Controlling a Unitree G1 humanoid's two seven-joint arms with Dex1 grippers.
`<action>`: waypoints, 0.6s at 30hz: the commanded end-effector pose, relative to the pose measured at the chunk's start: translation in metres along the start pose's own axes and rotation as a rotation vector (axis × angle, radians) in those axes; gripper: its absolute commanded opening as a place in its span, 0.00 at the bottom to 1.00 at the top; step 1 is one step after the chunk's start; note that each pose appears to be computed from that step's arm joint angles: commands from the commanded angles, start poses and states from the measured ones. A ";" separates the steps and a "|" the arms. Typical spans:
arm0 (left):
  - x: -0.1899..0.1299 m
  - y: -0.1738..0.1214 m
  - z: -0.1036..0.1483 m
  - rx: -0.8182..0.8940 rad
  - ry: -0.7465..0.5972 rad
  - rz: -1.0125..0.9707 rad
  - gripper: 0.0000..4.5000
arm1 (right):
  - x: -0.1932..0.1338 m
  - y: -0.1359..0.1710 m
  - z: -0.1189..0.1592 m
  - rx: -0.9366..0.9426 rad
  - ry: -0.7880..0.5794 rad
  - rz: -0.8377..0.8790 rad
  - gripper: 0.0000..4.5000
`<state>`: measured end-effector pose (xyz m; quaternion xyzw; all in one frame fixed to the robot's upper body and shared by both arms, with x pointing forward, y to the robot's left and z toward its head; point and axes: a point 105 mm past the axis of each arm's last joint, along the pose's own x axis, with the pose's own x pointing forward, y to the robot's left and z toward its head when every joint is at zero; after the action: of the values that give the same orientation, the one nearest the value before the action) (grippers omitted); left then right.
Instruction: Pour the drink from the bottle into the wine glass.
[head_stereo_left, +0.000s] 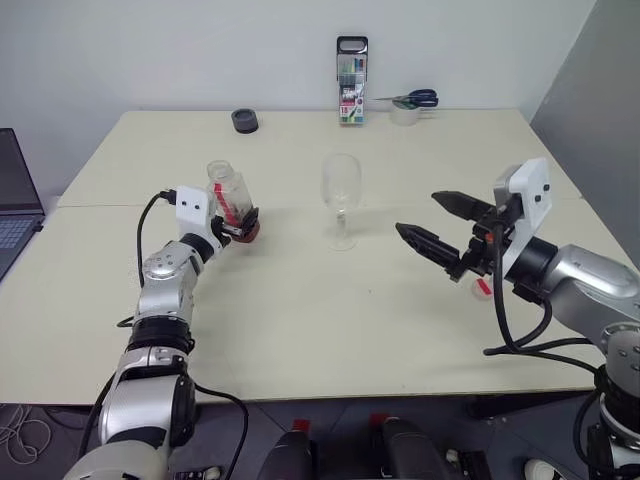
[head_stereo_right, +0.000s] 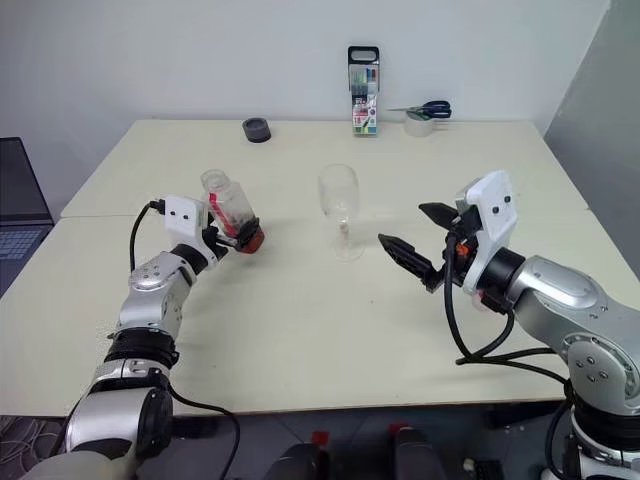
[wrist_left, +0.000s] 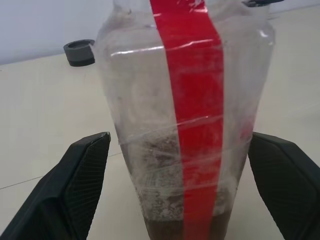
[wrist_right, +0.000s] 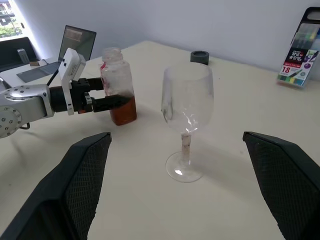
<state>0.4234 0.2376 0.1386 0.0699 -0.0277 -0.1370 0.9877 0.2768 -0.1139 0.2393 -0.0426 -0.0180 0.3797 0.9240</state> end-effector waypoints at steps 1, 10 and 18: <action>0.004 0.003 0.015 0.028 -0.055 -0.005 0.81 | -0.003 0.002 0.010 -0.041 -0.044 -0.011 1.00; 0.006 0.007 0.018 0.039 -0.064 0.000 0.37 | -0.004 0.002 0.006 -0.041 -0.043 -0.025 1.00; 0.016 0.001 0.045 0.168 -0.098 -0.020 0.37 | -0.004 -0.001 0.013 -0.101 -0.081 -0.059 1.00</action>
<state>0.4309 0.2322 0.1415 0.1179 -0.0270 -0.1466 0.9818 0.2799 -0.1195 0.2371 -0.0527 -0.0345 0.3522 0.9338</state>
